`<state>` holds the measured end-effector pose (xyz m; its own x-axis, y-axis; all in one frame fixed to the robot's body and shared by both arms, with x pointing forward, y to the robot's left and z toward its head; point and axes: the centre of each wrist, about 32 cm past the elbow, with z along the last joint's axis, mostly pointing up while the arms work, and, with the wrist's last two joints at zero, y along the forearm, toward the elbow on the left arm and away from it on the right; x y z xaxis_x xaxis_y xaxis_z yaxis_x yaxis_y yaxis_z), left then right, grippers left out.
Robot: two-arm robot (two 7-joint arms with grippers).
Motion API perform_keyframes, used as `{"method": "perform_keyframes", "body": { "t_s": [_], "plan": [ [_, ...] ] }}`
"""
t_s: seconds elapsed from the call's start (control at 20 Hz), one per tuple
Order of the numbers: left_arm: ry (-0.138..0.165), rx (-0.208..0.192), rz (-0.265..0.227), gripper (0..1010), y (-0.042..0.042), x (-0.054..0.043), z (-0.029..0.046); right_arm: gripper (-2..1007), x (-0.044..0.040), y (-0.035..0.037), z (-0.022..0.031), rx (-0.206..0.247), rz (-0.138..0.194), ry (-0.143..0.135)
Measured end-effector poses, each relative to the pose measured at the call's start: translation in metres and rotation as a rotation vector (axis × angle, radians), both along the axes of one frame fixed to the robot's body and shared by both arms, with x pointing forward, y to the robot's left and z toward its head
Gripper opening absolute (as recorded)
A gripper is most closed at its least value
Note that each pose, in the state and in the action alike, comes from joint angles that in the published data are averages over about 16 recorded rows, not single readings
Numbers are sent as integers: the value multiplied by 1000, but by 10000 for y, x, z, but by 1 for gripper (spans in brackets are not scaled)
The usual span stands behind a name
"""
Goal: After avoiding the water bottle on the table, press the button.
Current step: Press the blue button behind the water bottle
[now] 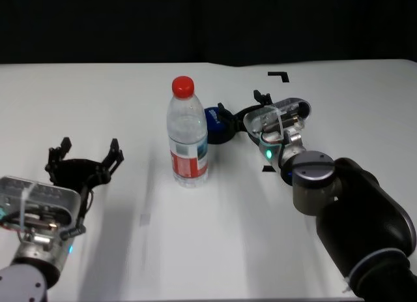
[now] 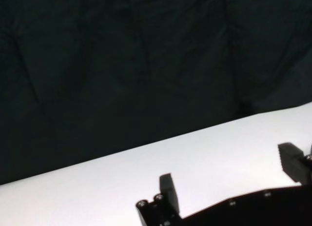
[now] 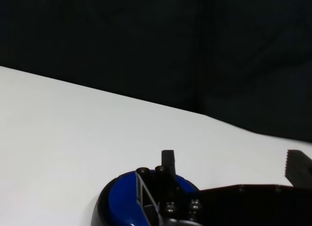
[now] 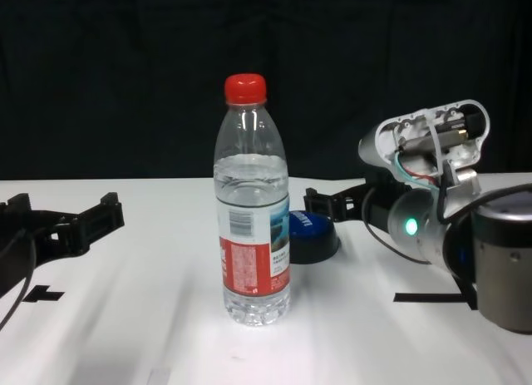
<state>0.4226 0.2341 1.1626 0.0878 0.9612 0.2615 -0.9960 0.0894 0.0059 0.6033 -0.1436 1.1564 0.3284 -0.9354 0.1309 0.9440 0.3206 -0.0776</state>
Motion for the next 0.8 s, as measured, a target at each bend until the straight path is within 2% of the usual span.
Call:
{"method": "perform_keyframes", "body": {
  "t_s": [0.8],
  "plan": [
    [0, 0, 0, 1003, 0, 0, 0, 1003, 19, 12, -55, -17, -3, 28]
  ]
}}
